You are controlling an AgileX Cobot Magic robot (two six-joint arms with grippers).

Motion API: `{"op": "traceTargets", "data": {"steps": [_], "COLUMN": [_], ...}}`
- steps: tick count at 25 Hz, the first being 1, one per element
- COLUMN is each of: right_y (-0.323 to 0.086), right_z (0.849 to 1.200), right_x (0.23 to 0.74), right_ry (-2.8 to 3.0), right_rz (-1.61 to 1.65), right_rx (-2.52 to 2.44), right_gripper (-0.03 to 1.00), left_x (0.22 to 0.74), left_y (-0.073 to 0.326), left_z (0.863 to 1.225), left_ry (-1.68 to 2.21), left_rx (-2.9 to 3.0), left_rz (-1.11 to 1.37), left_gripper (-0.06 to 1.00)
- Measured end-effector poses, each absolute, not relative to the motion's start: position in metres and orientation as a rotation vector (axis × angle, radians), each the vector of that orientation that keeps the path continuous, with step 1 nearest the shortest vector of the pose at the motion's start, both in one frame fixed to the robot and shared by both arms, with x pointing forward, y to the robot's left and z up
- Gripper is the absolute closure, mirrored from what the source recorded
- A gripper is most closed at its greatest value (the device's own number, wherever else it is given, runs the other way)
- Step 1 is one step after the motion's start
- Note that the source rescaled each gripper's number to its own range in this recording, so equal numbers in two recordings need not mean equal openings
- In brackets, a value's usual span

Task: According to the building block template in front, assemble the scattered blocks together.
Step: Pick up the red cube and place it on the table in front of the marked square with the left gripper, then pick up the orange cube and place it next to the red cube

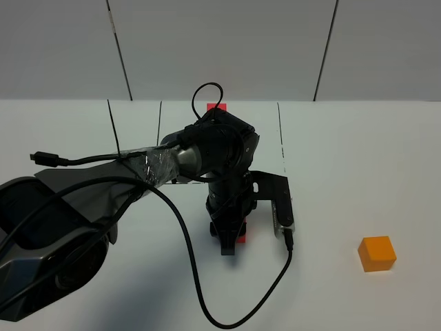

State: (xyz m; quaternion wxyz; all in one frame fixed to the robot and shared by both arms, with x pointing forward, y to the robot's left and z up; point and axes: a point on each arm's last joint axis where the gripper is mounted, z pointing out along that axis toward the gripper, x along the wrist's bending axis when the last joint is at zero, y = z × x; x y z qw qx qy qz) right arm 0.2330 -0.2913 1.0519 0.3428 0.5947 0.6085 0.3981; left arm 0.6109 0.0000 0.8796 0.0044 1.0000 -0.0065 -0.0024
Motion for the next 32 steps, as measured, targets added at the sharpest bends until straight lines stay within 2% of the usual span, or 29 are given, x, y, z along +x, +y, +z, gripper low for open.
{"op": "traceTargets", "data": {"steps": [4, 5, 6, 7, 11, 12, 13, 15, 18, 23, 28, 32], "right_y": [-0.291, -0.291, -0.291, -0.291, -0.291, -0.291, -0.291, -0.291, -0.291, -0.291, -0.291, -0.291], "right_z": [1.052, 1.052, 1.052, 1.052, 1.052, 1.052, 1.052, 1.052, 1.052, 1.052, 1.052, 1.052], "right_x": [0.233, 0.233, 0.233, 0.233, 0.233, 0.233, 0.233, 0.233, 0.233, 0.233, 0.233, 0.233], "right_ry": [1.582, 1.582, 1.582, 1.582, 1.582, 1.582, 1.582, 1.582, 1.582, 1.582, 1.582, 1.582], "right_rz": [1.035, 1.035, 1.035, 1.035, 1.035, 1.035, 1.035, 1.035, 1.035, 1.035, 1.035, 1.035], "right_rx": [1.546, 1.546, 1.546, 1.546, 1.546, 1.546, 1.546, 1.546, 1.546, 1.546, 1.546, 1.546], "right_gripper": [0.96, 0.96, 0.96, 0.96, 0.96, 0.96, 0.96, 0.96, 0.96, 0.96, 0.96, 0.96], "left_x": [0.611, 0.611, 0.611, 0.610, 0.611, 0.612, 0.612, 0.614, 0.612, 0.599, 0.603, 0.625], "left_y": [0.001, 0.001, 0.001, 0.002, 0.004, 0.004, 0.005, 0.007, 0.007, 0.009, 0.029, 0.084], "left_z": [0.880, 0.880, 0.880, 0.880, 0.880, 0.881, 0.883, 0.886, 0.903, 0.953, 1.003, 1.035], "left_ry": [-0.027, -0.027, -0.028, -0.026, 0.029, 0.047, 0.054, 0.047, 0.050, 0.133, 0.629, 1.033], "left_rx": [3.144, 3.145, 3.149, 3.154, 3.180, 3.185, 3.187, 3.201, 3.193, 3.171, 3.035, 2.871], "left_rz": [-0.005, -0.007, -0.014, -0.025, -0.008, 0.003, 0.016, 0.045, 0.071, 0.078, 0.236, 0.311], "left_gripper": [0.94, 0.92, 0.85, 0.73, 0.12, 0.03, -0.02, -0.06, -0.05, -0.05, -0.05, -0.04]}}
